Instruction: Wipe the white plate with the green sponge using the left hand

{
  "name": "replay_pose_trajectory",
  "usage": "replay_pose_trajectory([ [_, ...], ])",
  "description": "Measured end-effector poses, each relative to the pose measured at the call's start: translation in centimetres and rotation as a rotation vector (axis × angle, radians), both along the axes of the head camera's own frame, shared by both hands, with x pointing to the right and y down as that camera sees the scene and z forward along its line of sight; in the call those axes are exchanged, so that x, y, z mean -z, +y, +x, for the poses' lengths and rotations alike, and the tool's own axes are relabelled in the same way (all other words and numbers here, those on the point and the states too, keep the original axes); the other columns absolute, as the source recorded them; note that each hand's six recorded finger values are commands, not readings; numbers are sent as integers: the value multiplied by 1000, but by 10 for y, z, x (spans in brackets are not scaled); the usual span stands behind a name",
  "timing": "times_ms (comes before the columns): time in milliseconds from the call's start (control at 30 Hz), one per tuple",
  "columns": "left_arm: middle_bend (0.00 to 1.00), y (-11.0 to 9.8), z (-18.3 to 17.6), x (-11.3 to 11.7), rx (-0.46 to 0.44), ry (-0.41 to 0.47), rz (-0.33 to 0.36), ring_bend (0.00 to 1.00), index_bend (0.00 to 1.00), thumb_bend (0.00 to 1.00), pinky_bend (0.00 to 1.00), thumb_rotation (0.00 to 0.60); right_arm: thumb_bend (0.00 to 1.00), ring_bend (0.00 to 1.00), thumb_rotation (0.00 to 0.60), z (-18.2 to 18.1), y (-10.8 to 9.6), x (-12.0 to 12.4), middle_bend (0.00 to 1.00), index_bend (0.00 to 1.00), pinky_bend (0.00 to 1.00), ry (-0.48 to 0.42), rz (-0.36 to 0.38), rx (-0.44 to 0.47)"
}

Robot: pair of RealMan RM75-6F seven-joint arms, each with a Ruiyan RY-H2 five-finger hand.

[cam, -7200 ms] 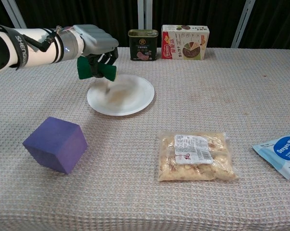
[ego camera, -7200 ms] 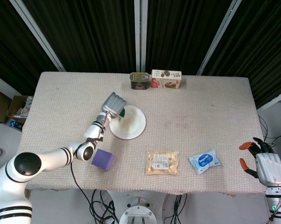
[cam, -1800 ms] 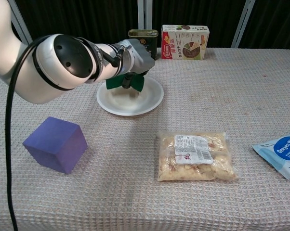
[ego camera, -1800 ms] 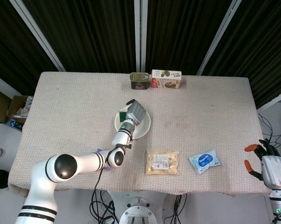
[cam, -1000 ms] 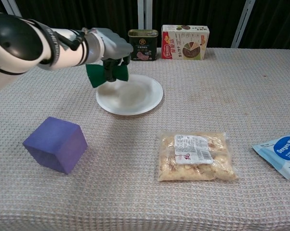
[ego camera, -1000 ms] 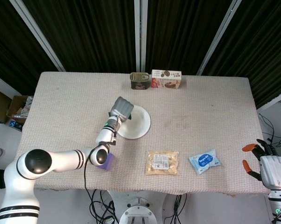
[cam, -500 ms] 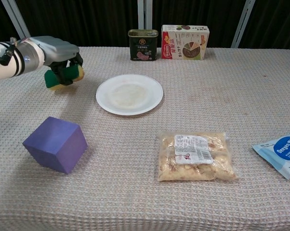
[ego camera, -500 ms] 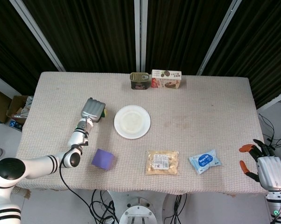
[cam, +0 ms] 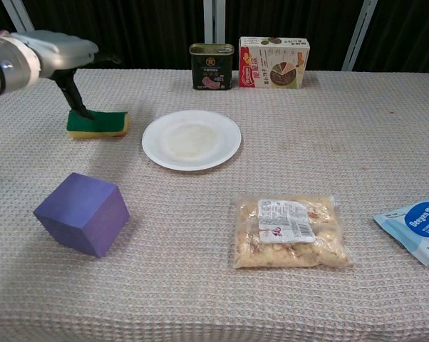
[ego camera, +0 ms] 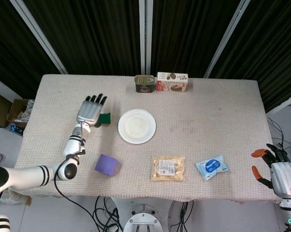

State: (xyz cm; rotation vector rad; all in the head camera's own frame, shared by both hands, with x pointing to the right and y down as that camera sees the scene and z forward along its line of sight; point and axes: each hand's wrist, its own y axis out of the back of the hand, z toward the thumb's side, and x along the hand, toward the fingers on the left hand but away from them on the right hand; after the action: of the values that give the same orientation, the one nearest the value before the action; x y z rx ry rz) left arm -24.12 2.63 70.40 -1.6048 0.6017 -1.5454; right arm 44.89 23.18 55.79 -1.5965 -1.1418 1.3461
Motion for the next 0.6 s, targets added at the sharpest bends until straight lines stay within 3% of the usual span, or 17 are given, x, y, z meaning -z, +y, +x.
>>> replay_pose_trajectory([
  [167,123,-2,-51,50,59,53,190,127,137,106,154,600,259,159,600,4,-2,1,340,404,241,-20,-3,-9],
  [267,126,14,-94,78,96,85,278,127,164,97,151,600,258,159,600,8,-4,0,339,403,241,-31,-5,-17],
  [400,126,56,-145,102,137,116,320,127,171,93,151,600,259,159,600,9,-5,-3,338,402,241,-45,-10,-23],
  [600,131,125,-188,120,184,106,326,126,171,92,151,600,259,159,600,4,-7,-6,328,394,244,-56,-27,-3],
])
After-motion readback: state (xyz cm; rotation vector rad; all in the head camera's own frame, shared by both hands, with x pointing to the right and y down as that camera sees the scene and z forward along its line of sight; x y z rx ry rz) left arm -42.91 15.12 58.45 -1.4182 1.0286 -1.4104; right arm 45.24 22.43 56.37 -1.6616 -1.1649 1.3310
